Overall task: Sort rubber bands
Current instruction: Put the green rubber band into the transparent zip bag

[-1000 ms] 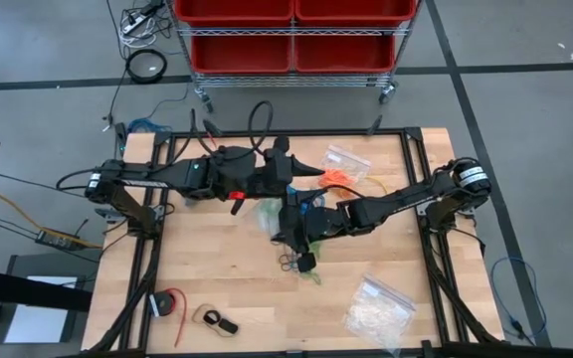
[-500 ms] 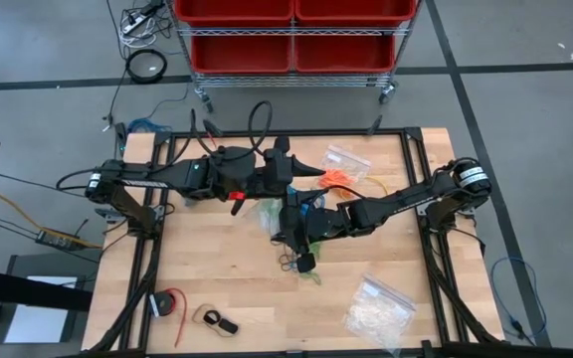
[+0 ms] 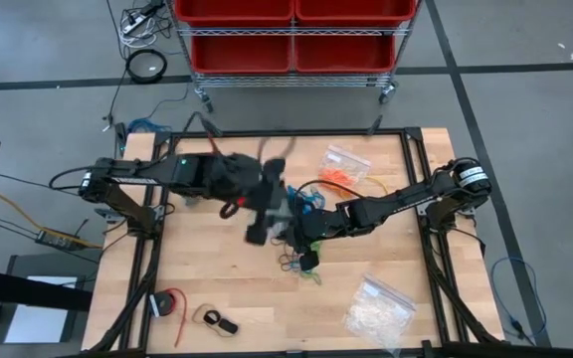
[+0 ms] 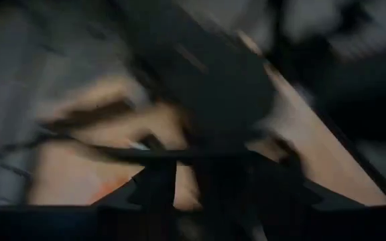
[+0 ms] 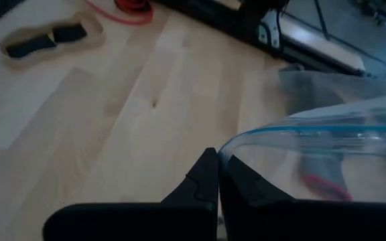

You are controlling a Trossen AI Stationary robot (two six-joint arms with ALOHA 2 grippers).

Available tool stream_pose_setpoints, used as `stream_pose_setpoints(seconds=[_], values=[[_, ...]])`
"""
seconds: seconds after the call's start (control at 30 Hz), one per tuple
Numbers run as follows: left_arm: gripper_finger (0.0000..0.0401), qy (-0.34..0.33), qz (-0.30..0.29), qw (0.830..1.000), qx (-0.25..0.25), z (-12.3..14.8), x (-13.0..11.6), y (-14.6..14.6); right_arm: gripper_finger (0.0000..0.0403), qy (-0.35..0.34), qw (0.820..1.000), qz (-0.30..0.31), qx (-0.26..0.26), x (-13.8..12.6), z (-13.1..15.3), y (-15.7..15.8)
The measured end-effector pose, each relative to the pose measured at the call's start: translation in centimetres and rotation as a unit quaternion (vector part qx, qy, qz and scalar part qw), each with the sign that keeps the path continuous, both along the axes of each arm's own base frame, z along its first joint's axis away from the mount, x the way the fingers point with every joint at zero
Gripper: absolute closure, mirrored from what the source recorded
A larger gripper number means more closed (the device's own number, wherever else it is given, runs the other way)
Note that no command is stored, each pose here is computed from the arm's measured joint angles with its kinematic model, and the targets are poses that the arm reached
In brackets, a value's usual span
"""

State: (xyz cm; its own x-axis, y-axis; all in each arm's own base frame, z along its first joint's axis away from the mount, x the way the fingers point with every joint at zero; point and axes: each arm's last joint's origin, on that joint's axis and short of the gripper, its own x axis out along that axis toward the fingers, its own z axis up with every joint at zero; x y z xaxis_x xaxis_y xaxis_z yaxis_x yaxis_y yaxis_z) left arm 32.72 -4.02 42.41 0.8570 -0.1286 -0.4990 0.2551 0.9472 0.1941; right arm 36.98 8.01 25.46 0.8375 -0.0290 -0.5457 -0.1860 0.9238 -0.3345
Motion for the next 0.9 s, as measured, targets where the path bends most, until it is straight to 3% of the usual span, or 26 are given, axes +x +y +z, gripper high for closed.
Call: stream_pose_setpoints(seconds=[0.07,0.17,0.3,0.4,0.57,0.73,0.83,0.9], values=[[0.0213,0.073,-0.039,0.997,0.012,-1.3,-0.8,-0.1,0.0403,0.007,1.0,-0.003,0.0,-0.1,-0.1,-0.1],[0.0213,0.118,-0.071,0.99,0.003,-3.5,-1.5,-0.2,0.0403,0.01,1.0,-0.009,0.008,-0.1,-0.2,-0.2],[0.0213,0.123,-0.023,0.992,0.025,-5.9,-3.1,0.3,0.0403,0.015,1.0,-0.013,0.014,-0.1,-0.3,-0.2],[0.0213,0.07,0.061,0.995,0.046,-5.7,-6.3,1.8,0.0403,0.015,0.999,-0.021,0.025,-0.2,-0.3,-0.2],[0.0213,-0.06,0.164,0.984,-0.02,-7.3,-13.0,4.2,0.0403,0.026,0.999,0.002,0.038,-0.2,-0.4,0.0],[0.0213,-0.147,0.133,0.975,-0.096,-12.7,-16.6,4.1,0.0403,0.085,0.987,0.139,-0.017,-1.0,-1.2,0.4],[0.0213,-0.146,0.094,0.976,-0.128,-16.2,-16.7,3.9,0.0403,0.102,0.984,0.148,-0.022,-1.2,-1.5,0.3],[0.0213,-0.144,0.101,0.975,-0.137,-17.9,-16.6,3.9,0.0403,0.105,0.984,0.142,-0.018,-1.2,-1.5,0.0]])
